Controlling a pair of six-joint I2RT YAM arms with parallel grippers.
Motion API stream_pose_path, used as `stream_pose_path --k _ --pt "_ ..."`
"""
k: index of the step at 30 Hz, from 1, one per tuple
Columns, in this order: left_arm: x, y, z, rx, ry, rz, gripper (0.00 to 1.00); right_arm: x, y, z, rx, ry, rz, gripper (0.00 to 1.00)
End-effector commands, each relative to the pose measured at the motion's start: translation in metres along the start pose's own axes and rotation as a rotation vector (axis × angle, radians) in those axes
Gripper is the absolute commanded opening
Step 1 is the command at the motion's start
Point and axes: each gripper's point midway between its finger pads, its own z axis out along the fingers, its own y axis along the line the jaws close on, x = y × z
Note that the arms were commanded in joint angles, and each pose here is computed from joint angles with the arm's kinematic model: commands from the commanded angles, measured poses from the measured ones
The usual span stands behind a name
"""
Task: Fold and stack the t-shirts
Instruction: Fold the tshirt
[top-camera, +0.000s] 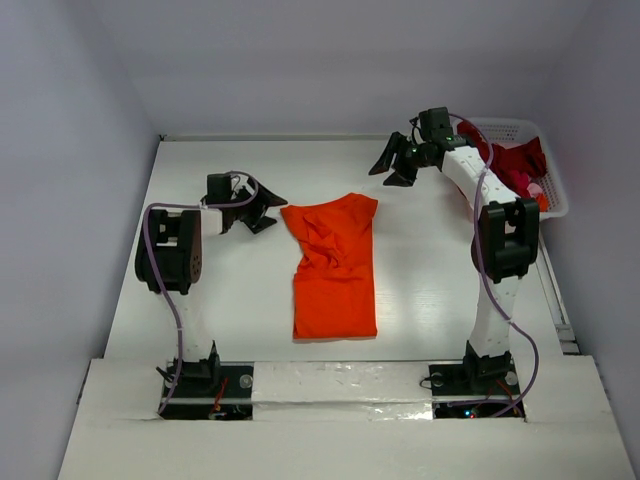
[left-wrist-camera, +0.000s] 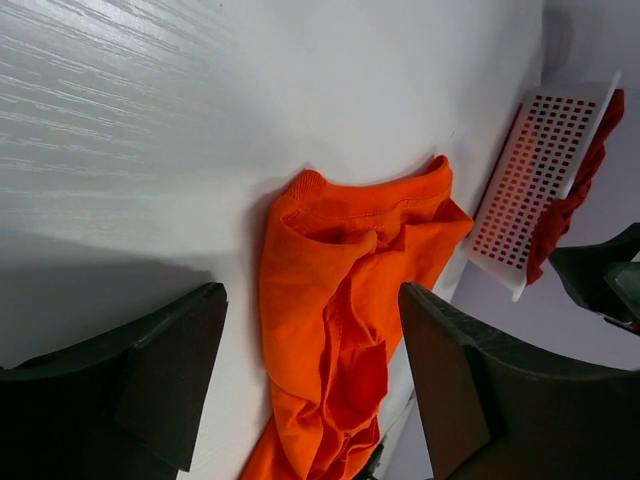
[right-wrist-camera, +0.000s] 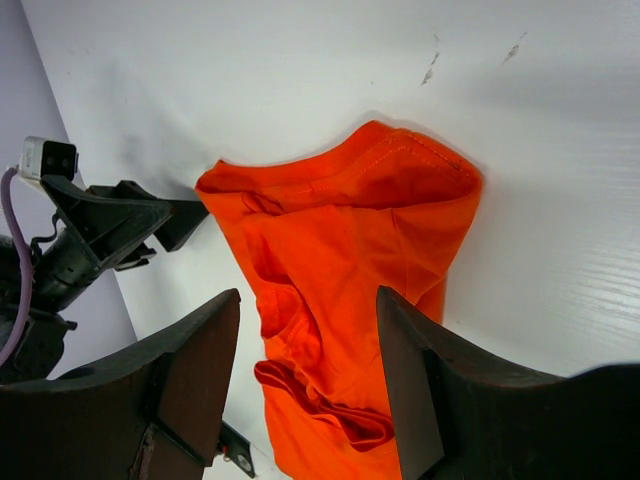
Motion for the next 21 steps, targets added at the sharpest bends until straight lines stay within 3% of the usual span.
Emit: stream_pose_path --k 1,6,11,21 --pt "0.010 0.025 0.008 -0.033 0.021 -0.046 0.68 -0.010 0.015 -0.018 -0.043 -0.037 -0.037 0.62" --pt "0.020 0.031 0.016 -0.004 0.073 -0.130 0.57 -0.008 0.014 -0.017 -0.044 -0.033 -0.036 0.62" --pt "0.027 0.036 0.021 0.031 0.091 -0.181 0.53 -0.008 0.013 -0.016 -0.042 -0.033 -0.034 0.62" --pt "0.003 0.044 0.021 -0.035 0.015 -0.114 0.51 -0.008 0.016 -0.016 -0.058 -0.030 -0.032 0.62"
